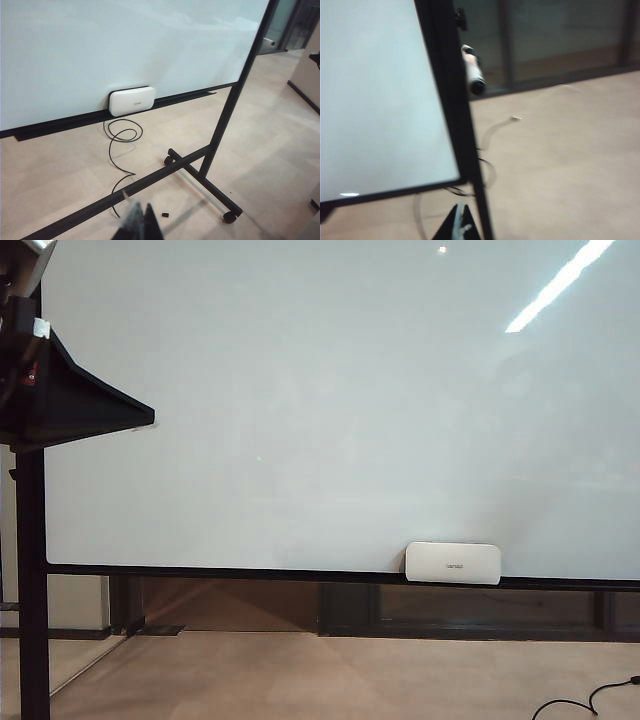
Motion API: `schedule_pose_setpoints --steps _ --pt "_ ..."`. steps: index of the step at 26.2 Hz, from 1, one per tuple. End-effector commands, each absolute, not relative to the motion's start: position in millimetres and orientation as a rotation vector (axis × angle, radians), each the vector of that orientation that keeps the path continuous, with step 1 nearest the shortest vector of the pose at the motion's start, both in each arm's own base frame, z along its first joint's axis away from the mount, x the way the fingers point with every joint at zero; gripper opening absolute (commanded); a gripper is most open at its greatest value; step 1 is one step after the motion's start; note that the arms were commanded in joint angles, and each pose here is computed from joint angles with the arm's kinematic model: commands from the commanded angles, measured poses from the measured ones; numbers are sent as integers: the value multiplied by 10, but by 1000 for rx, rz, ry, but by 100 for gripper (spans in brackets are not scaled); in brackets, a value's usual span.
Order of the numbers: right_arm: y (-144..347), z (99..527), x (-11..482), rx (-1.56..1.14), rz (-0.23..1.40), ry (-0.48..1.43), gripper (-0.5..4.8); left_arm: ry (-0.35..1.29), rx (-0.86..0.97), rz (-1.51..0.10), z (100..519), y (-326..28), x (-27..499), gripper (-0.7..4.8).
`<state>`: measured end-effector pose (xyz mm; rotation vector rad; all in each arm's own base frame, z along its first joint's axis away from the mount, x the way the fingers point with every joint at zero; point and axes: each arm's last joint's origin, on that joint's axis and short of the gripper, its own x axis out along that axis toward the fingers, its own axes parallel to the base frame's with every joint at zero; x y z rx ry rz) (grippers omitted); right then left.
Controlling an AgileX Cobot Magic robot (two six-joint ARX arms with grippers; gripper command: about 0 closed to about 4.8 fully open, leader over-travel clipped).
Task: Reach to the right to find the marker pen, pick it up, and write the number 19 on the whiteboard.
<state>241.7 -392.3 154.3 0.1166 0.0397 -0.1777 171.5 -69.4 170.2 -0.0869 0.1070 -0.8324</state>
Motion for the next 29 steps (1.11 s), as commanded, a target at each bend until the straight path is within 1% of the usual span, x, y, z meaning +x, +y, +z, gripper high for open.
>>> schedule_pose_setpoints --steps 1,9,10,12,16,17,18,19,20,21,22,25,29 --pt "-4103 1541 2550 166 -54 9 0 88 -100 -826 1737 -718 1715 -5" --pt "-4380 1348 2864 210 48 17 1 89 -100 -805 1736 -714 1719 -5" --pt "-4397 1325 2886 206 55 16 8 91 -106 -799 1735 -713 1721 -5" --pt "-4398 1352 2969 187 56 6 64 99 -120 -799 1734 -713 1720 -5" --pt "-4377 1324 3080 137 -27 -7 70 107 -136 -798 1732 -712 1721 -5" --pt "-4374 1292 3093 110 -36 -5 82 110 -136 -798 1731 -713 1721 -5" --pt "-4342 1292 3140 75 -31 -9 114 111 -136 -798 1729 -712 1720 -5" --pt "-4325 1278 3173 44 -45 -7 129 111 -136 -797 1729 -712 1720 -5" --pt "-4314 1275 3195 25 -62 -5 131 111 -136 -797 1729 -712 1720 -5" --pt "-4301 1273 3214 1 -66 -4 153 114 -136 -797 1726 -712 1720 -5" --pt "-4297 1273 3222 -9 -74 -4 159 121 -136 -797 1719 -712 1720 -5" --pt "-4292 1285 3238 24 -93 -12 155 142 -128 -780 1695 -708 1722 -5" --pt "-4279 1288 3288 36 -178 -18 153 149 -122 -777 1685 -708 1722 -5"
